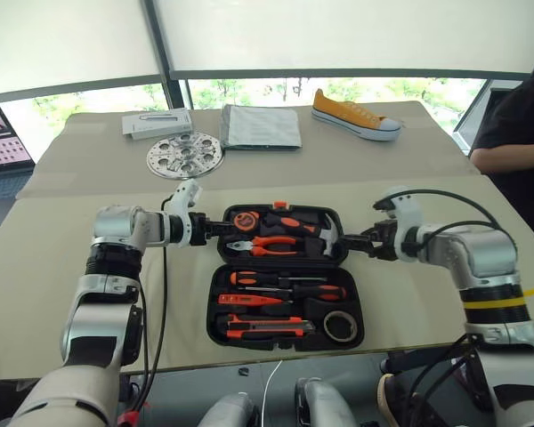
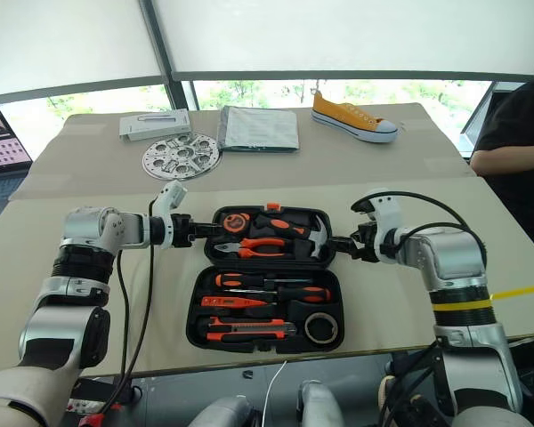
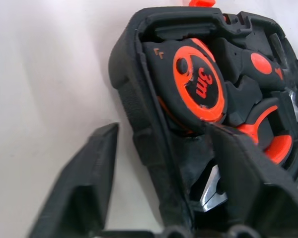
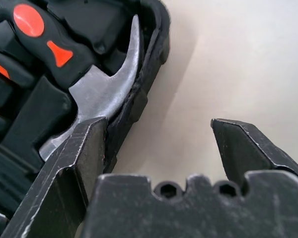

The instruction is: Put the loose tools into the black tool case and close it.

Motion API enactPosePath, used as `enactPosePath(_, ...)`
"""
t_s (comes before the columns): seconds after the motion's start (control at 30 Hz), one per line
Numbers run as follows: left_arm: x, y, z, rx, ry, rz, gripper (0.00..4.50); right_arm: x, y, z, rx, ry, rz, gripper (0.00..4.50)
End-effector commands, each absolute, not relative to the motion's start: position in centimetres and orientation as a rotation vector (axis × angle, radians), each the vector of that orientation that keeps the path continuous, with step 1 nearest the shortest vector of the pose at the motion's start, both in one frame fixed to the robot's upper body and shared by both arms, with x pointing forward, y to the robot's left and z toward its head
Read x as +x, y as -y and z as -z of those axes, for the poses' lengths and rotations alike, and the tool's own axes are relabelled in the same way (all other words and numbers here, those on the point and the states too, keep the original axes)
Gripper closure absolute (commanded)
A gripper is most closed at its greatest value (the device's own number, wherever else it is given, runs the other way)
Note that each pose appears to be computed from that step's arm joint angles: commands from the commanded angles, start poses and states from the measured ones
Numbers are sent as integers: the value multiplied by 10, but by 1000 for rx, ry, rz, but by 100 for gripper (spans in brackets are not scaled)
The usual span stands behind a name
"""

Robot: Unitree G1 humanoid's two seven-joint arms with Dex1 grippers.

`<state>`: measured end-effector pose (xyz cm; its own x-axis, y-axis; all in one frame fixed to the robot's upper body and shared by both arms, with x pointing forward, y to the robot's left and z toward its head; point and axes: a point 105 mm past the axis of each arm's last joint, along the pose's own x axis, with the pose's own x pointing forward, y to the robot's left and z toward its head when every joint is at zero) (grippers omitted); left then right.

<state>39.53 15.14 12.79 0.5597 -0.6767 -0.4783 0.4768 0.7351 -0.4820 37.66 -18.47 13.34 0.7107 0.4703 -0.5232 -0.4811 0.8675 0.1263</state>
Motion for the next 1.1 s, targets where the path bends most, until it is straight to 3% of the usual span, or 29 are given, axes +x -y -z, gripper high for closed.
enactPosePath(0.03,397,-151,-137,-297,-658,709,312,386,182,-147,-26,-520,-519,62)
enactPosePath(0.13,396,-153,-134,-284,-661,702,413,389,183,-143,-26,-530,-504,62)
enactPosePath(0.17,396,-153,-133,-279,-661,703,448,389,184,-142,-27,-533,-501,86)
enactPosePath(0.27,394,-152,-133,-279,-660,712,450,389,184,-140,-26,-539,-500,162)
enactPosePath(0.53,393,-153,-134,-284,-650,712,450,389,186,-143,-37,-532,-497,437)
enactPosePath(0.77,397,-148,-142,-240,-568,738,450,397,180,-165,-97,-425,-504,444)
enactPosePath(1.1,417,-138,-205,11,-79,760,450,417,159,-238,-330,-13,-465,444)
